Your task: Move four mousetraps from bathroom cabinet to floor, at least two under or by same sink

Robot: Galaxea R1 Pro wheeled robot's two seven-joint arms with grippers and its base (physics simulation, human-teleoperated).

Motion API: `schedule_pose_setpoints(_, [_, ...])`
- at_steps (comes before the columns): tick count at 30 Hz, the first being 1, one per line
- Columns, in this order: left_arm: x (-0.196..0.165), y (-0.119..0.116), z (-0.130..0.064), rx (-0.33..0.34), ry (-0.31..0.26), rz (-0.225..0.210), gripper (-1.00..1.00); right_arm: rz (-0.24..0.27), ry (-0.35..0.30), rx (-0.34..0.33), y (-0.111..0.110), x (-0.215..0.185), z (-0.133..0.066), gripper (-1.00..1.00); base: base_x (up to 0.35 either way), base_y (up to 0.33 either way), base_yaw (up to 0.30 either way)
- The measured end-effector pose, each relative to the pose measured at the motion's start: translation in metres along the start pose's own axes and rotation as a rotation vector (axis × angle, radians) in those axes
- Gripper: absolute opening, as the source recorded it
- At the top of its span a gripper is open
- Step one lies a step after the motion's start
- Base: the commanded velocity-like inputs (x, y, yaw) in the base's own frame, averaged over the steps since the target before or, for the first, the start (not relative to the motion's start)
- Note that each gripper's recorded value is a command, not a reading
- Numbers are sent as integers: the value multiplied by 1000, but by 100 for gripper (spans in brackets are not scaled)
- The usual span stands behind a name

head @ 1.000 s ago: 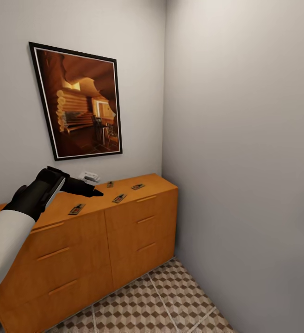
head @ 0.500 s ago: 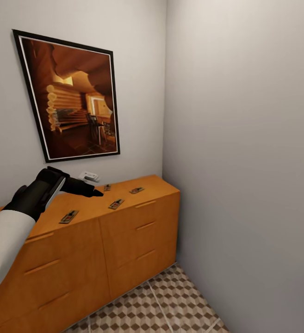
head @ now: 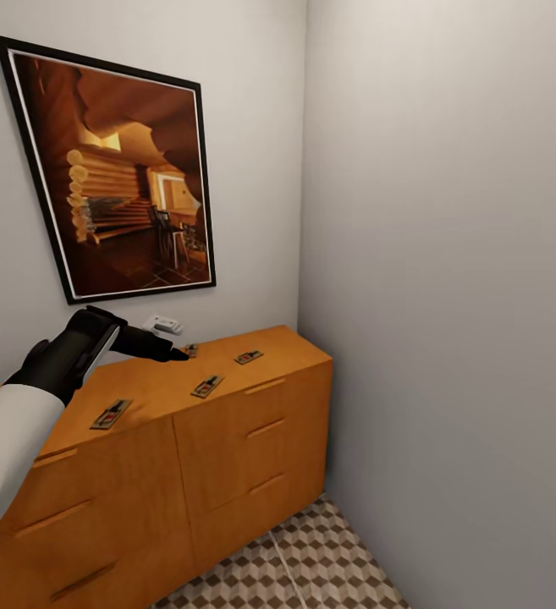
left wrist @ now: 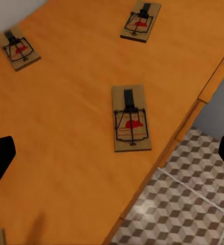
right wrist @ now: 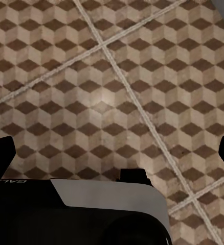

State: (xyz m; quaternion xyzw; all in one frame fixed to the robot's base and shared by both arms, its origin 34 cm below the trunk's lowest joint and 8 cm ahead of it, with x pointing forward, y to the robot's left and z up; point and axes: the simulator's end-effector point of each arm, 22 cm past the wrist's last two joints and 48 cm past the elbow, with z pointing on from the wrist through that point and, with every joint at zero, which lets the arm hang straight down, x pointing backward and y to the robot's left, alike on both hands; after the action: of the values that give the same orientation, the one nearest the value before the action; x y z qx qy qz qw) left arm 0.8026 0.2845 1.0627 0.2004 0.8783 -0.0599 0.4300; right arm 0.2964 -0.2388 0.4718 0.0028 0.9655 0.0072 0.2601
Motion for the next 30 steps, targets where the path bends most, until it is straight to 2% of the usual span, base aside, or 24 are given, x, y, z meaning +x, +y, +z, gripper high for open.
schedule_pose_setpoints(30, [9,4,5,-1,21,-15,100,0,0,-1,0,0,0,100,4,0,0])
